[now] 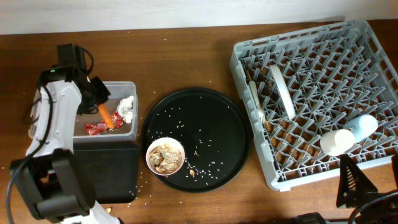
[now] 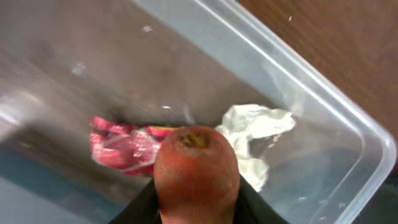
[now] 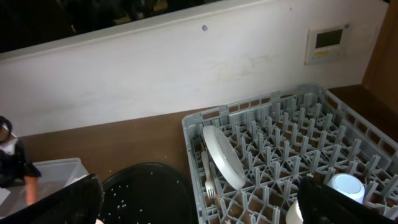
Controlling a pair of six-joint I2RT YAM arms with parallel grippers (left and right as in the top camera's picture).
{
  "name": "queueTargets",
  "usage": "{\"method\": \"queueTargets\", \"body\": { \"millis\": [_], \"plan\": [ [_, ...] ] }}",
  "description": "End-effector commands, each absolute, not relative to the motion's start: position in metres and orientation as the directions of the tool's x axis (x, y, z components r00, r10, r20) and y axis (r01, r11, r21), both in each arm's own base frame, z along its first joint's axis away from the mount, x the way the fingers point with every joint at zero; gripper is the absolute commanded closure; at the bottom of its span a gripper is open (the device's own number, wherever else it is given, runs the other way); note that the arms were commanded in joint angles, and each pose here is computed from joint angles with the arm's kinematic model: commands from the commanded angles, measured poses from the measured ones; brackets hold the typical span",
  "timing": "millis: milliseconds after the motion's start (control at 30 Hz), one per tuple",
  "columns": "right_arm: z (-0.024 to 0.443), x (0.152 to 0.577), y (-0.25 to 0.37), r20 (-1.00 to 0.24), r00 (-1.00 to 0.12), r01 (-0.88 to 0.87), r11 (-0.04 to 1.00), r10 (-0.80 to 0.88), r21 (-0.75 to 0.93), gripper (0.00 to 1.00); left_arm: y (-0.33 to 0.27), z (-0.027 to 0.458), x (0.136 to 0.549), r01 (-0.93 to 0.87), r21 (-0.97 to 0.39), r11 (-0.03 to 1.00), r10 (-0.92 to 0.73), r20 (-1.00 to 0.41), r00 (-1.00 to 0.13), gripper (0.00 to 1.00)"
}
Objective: Sort waste into correct bins and load items into the dishwasher rack
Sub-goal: 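Gather the red wrapper, tissue and carrot with the left gripper into the clear bin, then grasp the food bowl with the left gripper and dump food onto the small black tray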
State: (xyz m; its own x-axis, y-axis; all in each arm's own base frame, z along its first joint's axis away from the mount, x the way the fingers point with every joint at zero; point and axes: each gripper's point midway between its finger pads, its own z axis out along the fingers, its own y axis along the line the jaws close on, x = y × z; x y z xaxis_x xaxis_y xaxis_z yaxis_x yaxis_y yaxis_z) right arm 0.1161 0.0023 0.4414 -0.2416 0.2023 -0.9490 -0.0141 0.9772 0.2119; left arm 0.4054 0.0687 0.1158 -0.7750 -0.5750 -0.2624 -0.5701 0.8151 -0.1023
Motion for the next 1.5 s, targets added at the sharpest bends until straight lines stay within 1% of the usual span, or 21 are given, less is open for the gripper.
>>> {"method": "queueTargets", "body": {
  "millis": [0,33,100,200,267,367,533,567,600,633,667,733,767,867,967,1033,1200,1267,1367,1400,1467],
  "plan": [
    [0.442,0.116,0.004,-0.948,-0.242,-0.022,0.975,0.209,0.221,0.01,0.055,0.116,0.416,-0.599,-0.204,0.774,-0.633,-0.237,-0.737,0.19],
    [0.442,0.116,0.004,-0.948,-0.242,-0.023,0.975,0.209,0.221,0.01,0.056,0.117,0.415,-0.594,-0.203,0.778,-0.628,-0.240,-0.741,0.19],
    [0.442,0.116,0.004,-0.948,-0.241,-0.022,0.975,0.209,0.221,0.01,0.057,0.135,0.415,-0.543,-0.202,0.815,-0.579,-0.282,-0.765,0.01],
    [0.442,0.116,0.004,-0.948,-0.242,-0.022,0.975,0.209,0.221,0.01,0.048,0.188,0.404,-0.375,-0.172,0.911,-0.412,-0.385,-0.826,0.01],
    [0.442,0.116,0.004,-0.948,-0.242,-0.023,0.975,0.209,0.221,0.01,0.014,0.227,0.380,-0.133,-0.129,0.983,-0.178,-0.454,-0.873,0.02],
    [0.442,0.116,0.004,-0.948,-0.242,-0.022,0.975,0.209,0.221,0.01,-0.031,0.258,0.332,0.124,-0.057,0.991,0.083,-0.472,-0.878,0.04],
    [0.442,0.116,0.004,-0.948,-0.242,-0.022,0.975,0.209,0.221,0.01,-0.043,0.279,0.272,0.188,-0.051,0.981,0.146,-0.447,-0.882,0.01],
    [0.442,0.116,0.004,-0.948,-0.242,-0.023,0.975,0.209,0.221,0.01,-0.045,0.279,0.265,0.195,-0.069,0.978,0.147,-0.435,-0.888,0.01],
    [0.442,0.116,0.004,-0.948,-0.242,-0.023,0.975,0.209,0.221,0.01,-0.063,0.279,0.258,0.237,-0.169,0.957,0.147,-0.423,-0.894,0.01],
    [0.442,0.116,0.004,-0.948,-0.242,-0.022,0.975,0.209,0.221,0.01,-0.083,0.278,0.249,0.277,-0.277,0.920,0.151,-0.402,-0.903,0.04],
    [0.442,0.116,0.004,-0.948,-0.242,-0.022,0.975,0.209,0.221,0.01,-0.088,0.269,0.243,0.288,-0.280,0.916,0.174,-0.370,-0.913,0.05],
    [0.442,0.116,0.004,-0.948,-0.242,-0.022,0.975,0.209,0.221,0.01,-0.096,0.236,0.238,0.260,-0.240,0.935,0.186,-0.294,-0.938,0.10],
    [0.442,0.116,0.004,-0.948,-0.242,-0.022,0.975,0.209,0.221,0.01,-0.100,0.212,0.237,0.228,-0.201,0.953,0.174,-0.256,-0.951,0.18],
    [0.442,0.116,0.004,-0.948,-0.242,-0.023,0.975,0.209,0.221,0.01,-0.138,0.133,0.218,0.288,-0.121,0.950,0.259,-0.209,-0.943,0.24],
    [0.442,0.116,0.004,-0.948,-0.242,-0.023,0.975,0.209,0.221,0.01,-0.161,0.080,0.199,0.398,-0.097,0.912,0.369,-0.227,-0.901,0.46],
    [0.442,0.116,0.004,-0.948,-0.242,-0.022,0.975,0.209,0.221,0.01,-0.158,0.052,0.190,0.435,-0.032,0.900,0.419,-0.220,-0.881,0.46],
    [0.442,0.116,0.004,-0.948,-0.242,-0.023,0.975,0.209,0.221,0.01,-0.164,0.024,0.201,0.438,-0.003,0.899,0.427,-0.222,-0.877,0.58],
    [0.442,0.116,0.004,-0.948,-0.242,-0.023,0.975,0.209,0.221,0.01,-0.166,0.012,0.201,0.440,-0.002,0.898,0.431,-0.192,-0.882,0.60],
    [0.442,0.116,0.004,-0.948,-0.242,-0.023,0.975,0.209,0.221,0.01,-0.165,-0.001,0.200,0.436,0.008,0.900,0.432,-0.155,-0.888,0.82],
    [0.442,0.116,0.004,-0.948,-0.242,-0.022,0.975,0.209,0.221,0.01,-0.165,0.000,0.200,0.436,0.008,0.900,0.432,-0.156,-0.888,0.98],
    [0.442,0.116,0.004,-0.948,-0.242,-0.022,0.975,0.209,0.221,0.01,-0.170,0.017,0.206,0.419,0.008,0.908,0.415,-0.151,-0.897,1.00]
  ]
}}
